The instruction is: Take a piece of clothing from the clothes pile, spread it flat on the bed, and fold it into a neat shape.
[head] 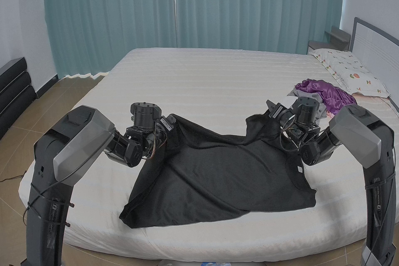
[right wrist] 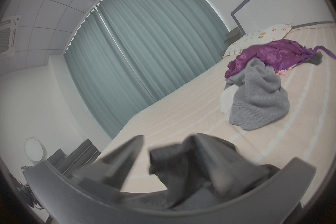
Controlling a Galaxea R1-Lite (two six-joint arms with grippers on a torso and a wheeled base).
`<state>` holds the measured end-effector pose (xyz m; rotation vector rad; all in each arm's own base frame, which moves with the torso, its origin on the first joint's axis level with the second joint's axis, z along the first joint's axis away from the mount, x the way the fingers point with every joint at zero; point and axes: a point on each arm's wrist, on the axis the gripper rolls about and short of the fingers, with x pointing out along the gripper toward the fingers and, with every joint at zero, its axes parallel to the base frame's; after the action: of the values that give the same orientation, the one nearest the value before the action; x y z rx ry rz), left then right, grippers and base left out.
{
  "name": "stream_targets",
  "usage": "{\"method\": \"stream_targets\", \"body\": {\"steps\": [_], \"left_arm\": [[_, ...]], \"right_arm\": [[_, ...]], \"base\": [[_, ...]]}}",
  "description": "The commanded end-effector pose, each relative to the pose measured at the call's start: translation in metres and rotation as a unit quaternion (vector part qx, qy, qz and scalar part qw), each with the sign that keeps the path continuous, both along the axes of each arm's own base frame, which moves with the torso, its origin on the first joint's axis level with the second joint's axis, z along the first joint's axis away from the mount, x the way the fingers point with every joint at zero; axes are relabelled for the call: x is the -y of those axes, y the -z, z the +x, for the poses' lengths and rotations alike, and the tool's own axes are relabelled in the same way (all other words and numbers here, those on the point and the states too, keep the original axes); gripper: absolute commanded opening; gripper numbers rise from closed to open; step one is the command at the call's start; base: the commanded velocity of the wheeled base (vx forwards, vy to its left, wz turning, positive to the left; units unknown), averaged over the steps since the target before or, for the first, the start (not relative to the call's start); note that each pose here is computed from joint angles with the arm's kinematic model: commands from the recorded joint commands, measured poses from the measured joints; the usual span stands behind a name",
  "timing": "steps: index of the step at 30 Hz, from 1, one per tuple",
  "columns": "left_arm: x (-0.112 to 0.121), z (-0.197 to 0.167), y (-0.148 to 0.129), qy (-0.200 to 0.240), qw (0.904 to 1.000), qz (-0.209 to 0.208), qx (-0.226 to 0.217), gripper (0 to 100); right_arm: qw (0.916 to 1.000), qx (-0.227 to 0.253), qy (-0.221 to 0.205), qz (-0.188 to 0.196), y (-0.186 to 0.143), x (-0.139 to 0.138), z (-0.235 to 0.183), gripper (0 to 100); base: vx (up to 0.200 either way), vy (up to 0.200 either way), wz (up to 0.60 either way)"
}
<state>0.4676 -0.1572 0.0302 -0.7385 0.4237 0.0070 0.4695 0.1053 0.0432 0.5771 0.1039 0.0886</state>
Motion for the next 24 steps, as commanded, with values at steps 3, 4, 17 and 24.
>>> {"method": "stream_targets", "body": {"steps": [3,4,17,24], "left_arm": [[-0.007,0.026,0.035,-0.062,0.9978,0.016,0.016,100],[-0.009,0.029,0.036,-0.075,0.9968,0.018,0.022,100],[-0.026,0.027,0.032,-0.071,0.997,0.031,-0.002,100],[-0.061,0.032,-0.014,-0.098,0.9939,-0.034,0.036,100]], "right_arm": [[0.9974,0.03,0.066,0.005,0.035,0.016,0.033,100],[0.996,0.042,0.078,0.009,0.032,0.018,0.037,100],[0.9962,0.0,0.085,0.016,0.037,0.023,0.018,100],[0.9976,-0.025,0.032,0.057,0.019,0.014,-0.017,100]], "base": [[0.0,0.0,0.0],[0.0,0.0,0.0],[0.0,0.0,0.0],[0.0,0.0,0.0]]}}
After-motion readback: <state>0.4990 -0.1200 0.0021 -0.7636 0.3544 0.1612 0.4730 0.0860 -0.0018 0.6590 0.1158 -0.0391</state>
